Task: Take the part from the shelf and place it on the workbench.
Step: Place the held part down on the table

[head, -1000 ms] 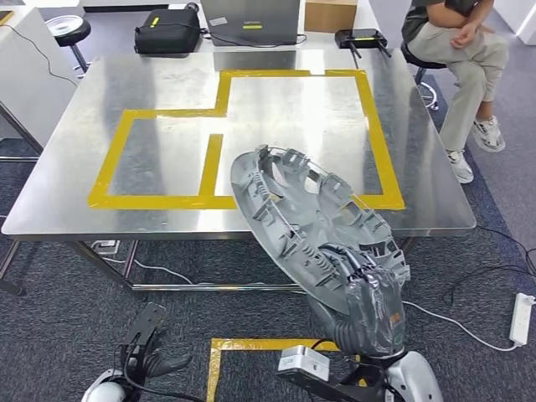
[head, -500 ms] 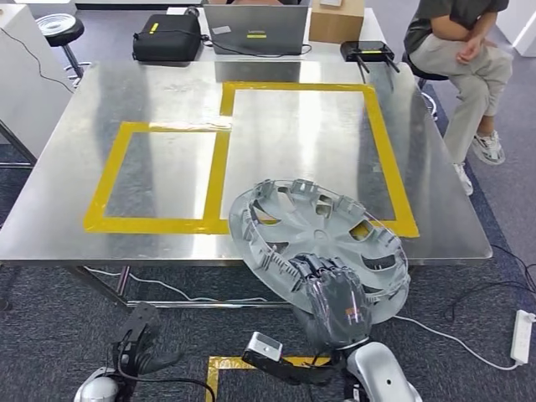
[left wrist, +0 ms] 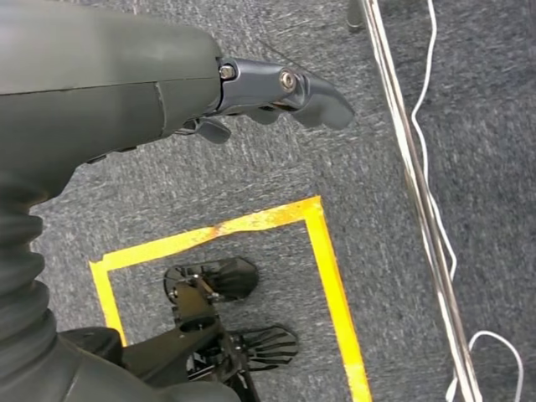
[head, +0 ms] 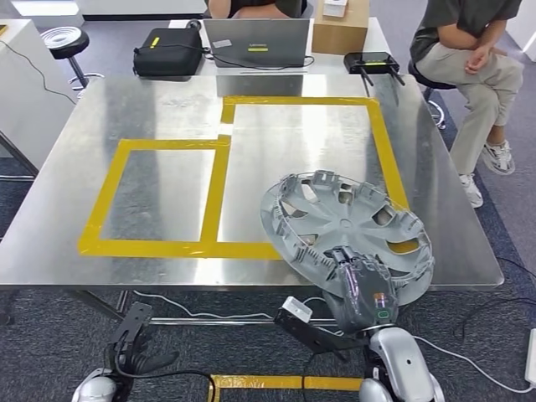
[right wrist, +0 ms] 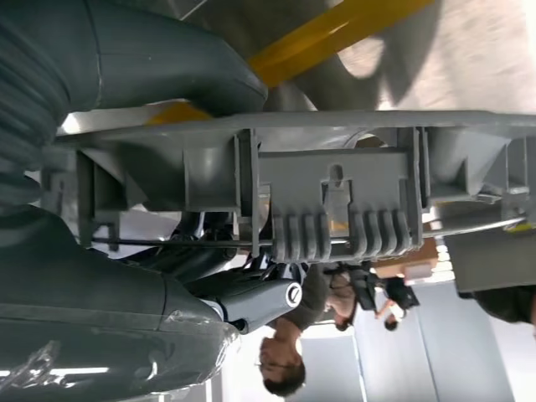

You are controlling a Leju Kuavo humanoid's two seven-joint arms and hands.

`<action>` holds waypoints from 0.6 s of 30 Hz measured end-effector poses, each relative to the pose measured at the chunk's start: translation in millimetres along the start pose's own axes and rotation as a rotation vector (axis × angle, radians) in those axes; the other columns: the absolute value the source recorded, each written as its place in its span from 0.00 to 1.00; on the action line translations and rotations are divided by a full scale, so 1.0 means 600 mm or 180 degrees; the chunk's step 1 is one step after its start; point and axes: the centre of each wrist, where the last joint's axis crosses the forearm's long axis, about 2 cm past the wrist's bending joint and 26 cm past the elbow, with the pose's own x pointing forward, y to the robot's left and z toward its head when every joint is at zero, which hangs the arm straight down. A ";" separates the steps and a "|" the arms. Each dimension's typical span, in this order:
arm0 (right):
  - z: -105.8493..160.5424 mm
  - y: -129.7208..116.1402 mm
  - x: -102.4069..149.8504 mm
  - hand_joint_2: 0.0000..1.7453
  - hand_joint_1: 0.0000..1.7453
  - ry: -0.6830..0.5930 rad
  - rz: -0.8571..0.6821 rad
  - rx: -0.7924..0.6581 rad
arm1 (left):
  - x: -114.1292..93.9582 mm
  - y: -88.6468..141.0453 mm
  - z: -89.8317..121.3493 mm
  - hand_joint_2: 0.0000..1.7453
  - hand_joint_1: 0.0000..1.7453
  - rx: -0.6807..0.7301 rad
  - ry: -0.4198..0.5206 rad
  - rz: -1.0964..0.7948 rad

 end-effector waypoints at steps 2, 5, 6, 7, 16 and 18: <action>-0.007 0.000 -0.013 1.00 1.00 0.0080 -0.0003 0.0016 | 0.001 0.000 -0.002 1.00 0.00 -0.0001 0.0003 0.0013; -0.012 0.002 -0.024 1.00 1.00 0.0155 -0.0005 0.0032 | 0.002 -0.001 -0.004 1.00 0.00 -0.0008 0.0014 0.0033; -0.013 0.003 -0.027 1.00 1.00 0.0177 -0.0007 0.0038 | 0.002 -0.001 -0.004 1.00 0.00 -0.0011 0.0018 0.0035; -0.014 0.004 -0.029 1.00 1.00 0.0196 -0.0012 0.0046 | 0.002 -0.002 -0.005 1.00 0.00 -0.0016 0.0020 0.0034; -0.074 0.006 -0.069 1.00 1.00 0.0353 -0.0054 0.0193 | 0.012 -0.010 -0.015 1.00 0.00 -0.0089 -0.0009 0.0019; -0.100 0.008 -0.082 1.00 1.00 0.0324 -0.0056 0.0229 | 0.018 -0.015 -0.018 1.00 0.00 -0.0111 -0.0034 0.0016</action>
